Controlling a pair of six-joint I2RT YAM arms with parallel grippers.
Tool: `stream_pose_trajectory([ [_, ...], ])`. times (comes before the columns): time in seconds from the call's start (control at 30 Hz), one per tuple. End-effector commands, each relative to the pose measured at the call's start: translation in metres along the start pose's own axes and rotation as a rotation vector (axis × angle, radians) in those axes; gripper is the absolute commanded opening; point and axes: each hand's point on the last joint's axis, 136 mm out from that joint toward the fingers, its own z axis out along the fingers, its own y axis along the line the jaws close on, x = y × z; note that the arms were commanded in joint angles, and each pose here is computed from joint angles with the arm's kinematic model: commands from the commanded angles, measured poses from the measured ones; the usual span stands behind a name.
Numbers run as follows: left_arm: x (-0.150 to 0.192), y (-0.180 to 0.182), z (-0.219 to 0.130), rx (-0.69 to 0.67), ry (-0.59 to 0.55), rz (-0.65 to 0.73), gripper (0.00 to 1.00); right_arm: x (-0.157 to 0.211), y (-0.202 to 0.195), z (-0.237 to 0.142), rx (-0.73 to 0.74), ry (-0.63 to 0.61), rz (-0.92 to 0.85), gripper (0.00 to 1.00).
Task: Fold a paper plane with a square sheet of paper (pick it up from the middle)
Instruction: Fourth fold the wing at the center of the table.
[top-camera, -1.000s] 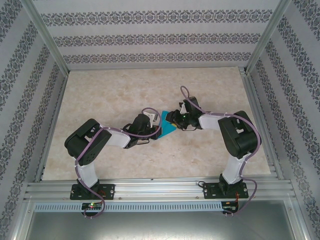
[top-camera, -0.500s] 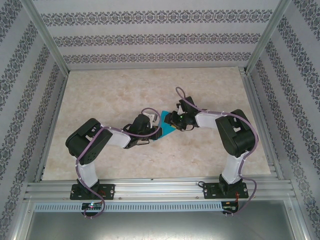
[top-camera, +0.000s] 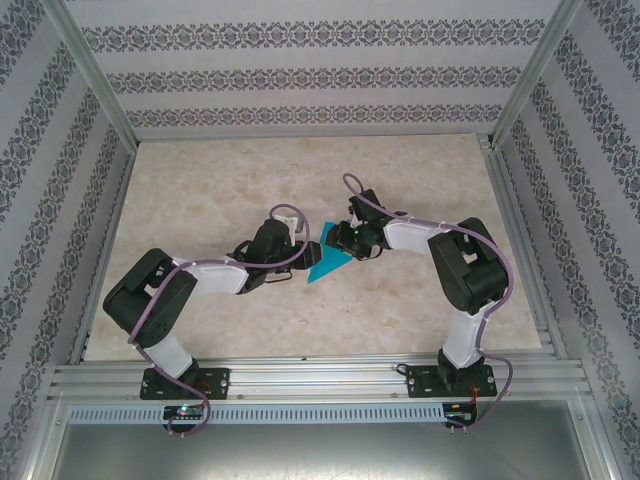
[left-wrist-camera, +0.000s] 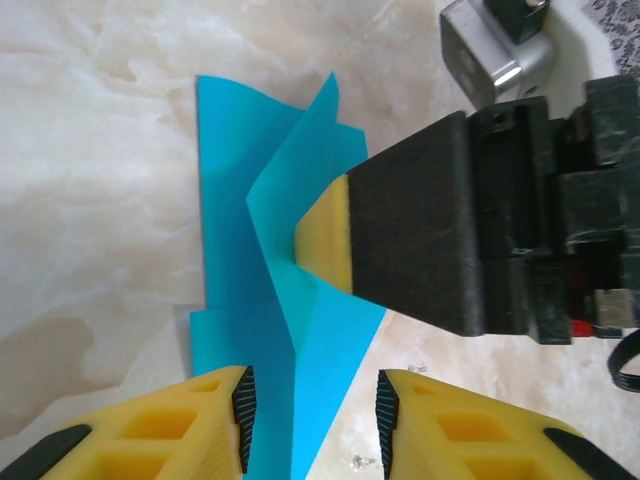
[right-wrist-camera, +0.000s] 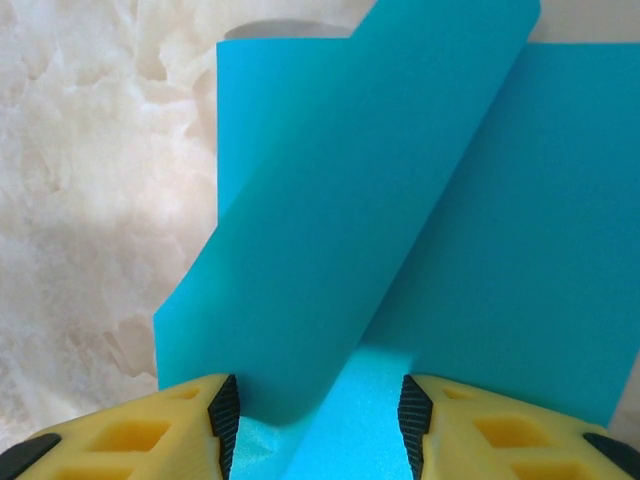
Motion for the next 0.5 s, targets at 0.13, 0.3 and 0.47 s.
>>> stream_pose_trajectory([
  [0.13, 0.007, 0.005, 0.000, -0.030, 0.075, -0.045, 0.34, 0.020, -0.043, 0.013, 0.180, 0.058, 0.050, 0.52],
  [0.3, 0.014, 0.007, 0.011, -0.016, 0.131, -0.068, 0.38, 0.021, -0.041, 0.014, 0.153, 0.056, 0.058, 0.52],
  [0.47, 0.016, 0.001, 0.026, 0.026, 0.178, -0.072, 0.40, 0.021, -0.036, 0.014, 0.128, 0.060, 0.062, 0.52],
])
